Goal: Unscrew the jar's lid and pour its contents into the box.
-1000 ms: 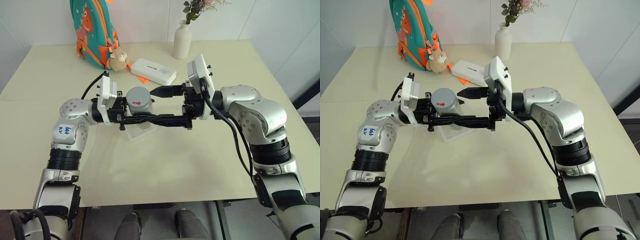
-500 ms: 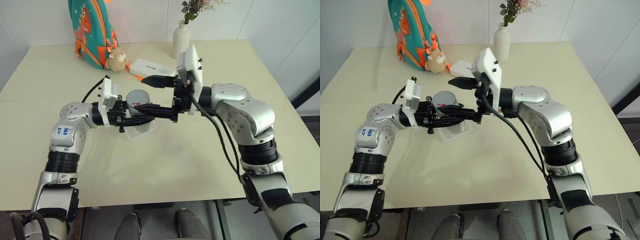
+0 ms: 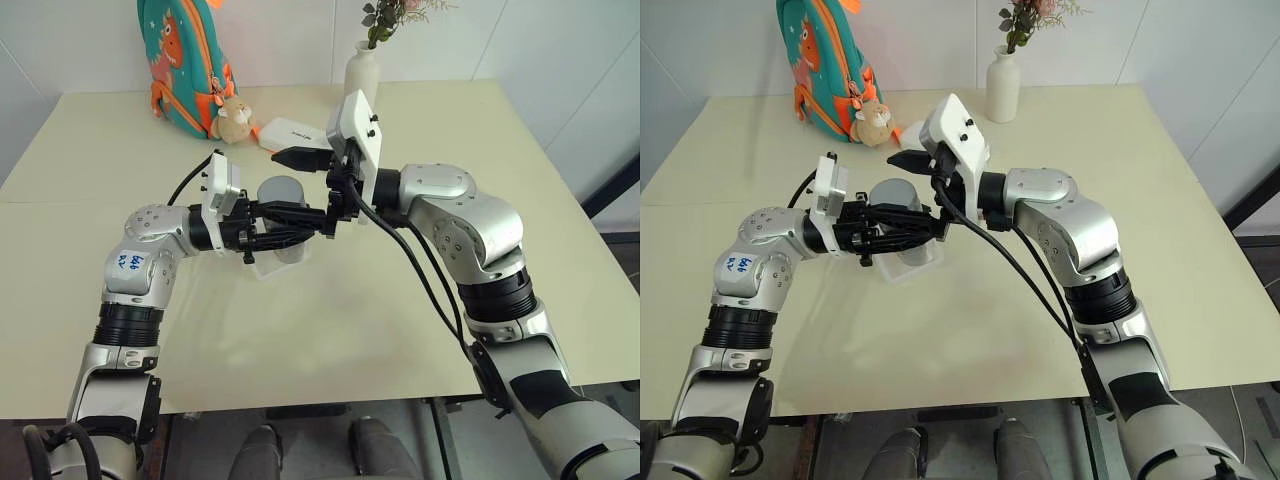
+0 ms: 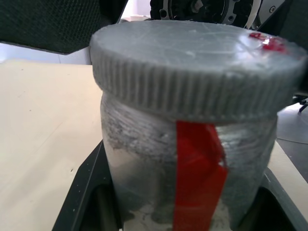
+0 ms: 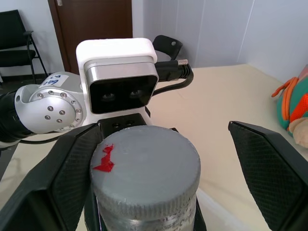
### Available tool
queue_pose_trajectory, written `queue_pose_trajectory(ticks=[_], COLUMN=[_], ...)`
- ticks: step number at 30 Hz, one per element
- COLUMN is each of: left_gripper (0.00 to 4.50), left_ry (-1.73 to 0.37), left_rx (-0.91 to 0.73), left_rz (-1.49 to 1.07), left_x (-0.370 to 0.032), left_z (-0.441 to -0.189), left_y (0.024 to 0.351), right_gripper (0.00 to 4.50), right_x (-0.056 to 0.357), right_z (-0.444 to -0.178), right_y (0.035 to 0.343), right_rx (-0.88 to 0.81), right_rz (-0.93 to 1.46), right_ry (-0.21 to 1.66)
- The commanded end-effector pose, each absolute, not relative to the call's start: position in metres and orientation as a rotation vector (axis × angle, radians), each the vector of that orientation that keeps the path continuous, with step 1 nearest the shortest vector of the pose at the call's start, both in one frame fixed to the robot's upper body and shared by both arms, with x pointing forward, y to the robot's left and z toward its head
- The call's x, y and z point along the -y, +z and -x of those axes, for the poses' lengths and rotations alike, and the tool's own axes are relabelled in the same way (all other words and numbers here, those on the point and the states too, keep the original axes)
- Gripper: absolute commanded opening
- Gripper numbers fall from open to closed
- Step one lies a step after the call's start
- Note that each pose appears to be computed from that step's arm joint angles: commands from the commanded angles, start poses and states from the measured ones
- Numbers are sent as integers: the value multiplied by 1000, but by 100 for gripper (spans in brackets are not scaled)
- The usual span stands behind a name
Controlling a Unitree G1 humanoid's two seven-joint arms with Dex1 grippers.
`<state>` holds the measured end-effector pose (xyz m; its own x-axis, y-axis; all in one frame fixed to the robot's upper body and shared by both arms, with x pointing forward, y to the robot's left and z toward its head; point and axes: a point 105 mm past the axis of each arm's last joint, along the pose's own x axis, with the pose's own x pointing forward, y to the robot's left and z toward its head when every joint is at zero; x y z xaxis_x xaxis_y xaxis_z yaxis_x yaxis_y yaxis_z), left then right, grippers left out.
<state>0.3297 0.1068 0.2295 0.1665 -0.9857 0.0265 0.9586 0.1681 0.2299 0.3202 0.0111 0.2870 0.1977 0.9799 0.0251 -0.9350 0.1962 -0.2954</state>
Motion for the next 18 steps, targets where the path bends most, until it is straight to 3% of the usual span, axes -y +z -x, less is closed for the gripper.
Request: queue_pose_trajectory(ticks=[1,11,18], left_gripper=[197,197,197], left_ry=[-1417,-1418,-1393], left_rx=[252,245,228], left_rz=[-184,-165,-189], left_x=[-106,-112,-116], left_z=[-320,-317,-322], left_y=[243,245,243], right_gripper=[446,446,446], right_x=[10,65,46], right_z=[-325,-313,-287], right_y=[307,306,314], right_rx=[305,269,286], right_rz=[282,265,141], right_ry=[1295,1325,1464])
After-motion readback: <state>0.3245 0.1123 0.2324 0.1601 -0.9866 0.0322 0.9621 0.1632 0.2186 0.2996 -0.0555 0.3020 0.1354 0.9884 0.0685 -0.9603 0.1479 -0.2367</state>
